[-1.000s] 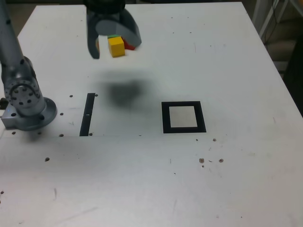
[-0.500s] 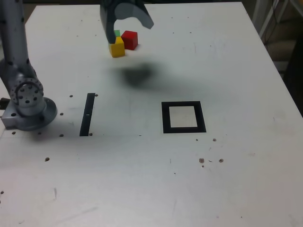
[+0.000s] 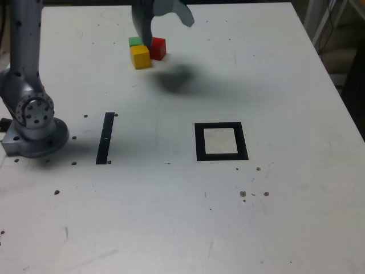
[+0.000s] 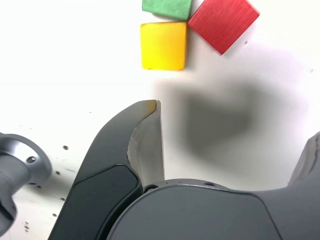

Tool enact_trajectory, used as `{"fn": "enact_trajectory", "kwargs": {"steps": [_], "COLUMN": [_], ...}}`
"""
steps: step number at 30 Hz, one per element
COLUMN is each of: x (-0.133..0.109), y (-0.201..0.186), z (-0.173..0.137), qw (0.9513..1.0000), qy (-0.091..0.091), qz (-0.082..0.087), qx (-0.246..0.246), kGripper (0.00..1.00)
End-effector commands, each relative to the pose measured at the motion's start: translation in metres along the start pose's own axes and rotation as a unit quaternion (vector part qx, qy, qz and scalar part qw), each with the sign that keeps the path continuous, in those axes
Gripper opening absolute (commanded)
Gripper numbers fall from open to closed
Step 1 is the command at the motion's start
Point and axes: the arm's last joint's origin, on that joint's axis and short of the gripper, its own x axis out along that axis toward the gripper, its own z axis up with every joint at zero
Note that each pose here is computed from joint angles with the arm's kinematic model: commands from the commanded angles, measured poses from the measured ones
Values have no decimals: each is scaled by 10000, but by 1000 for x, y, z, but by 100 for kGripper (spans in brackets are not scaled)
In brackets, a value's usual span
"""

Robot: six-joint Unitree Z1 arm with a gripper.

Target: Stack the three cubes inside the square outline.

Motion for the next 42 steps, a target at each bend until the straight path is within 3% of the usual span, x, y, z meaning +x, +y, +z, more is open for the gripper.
{"fn": "enact_trajectory", "kwargs": {"steps": [1,9,15,20,28,35,42], "x": [-1,-5,-2,2,6,10,18], "y": [4,11,14,16,19,22,26], "z": [5,17,26,32,43,42,42], "qw": [10000,9992,9951,9861,9745,9628,9487], "qy": [-42,-9,76,121,131,373,565], "qz": [-48,-249,-464,-579,-573,-442,-576], "qx": [-46,-300,-867,-1551,-2167,-2640,-3058], "kGripper": [98,98,98,98,98,97,97]}}
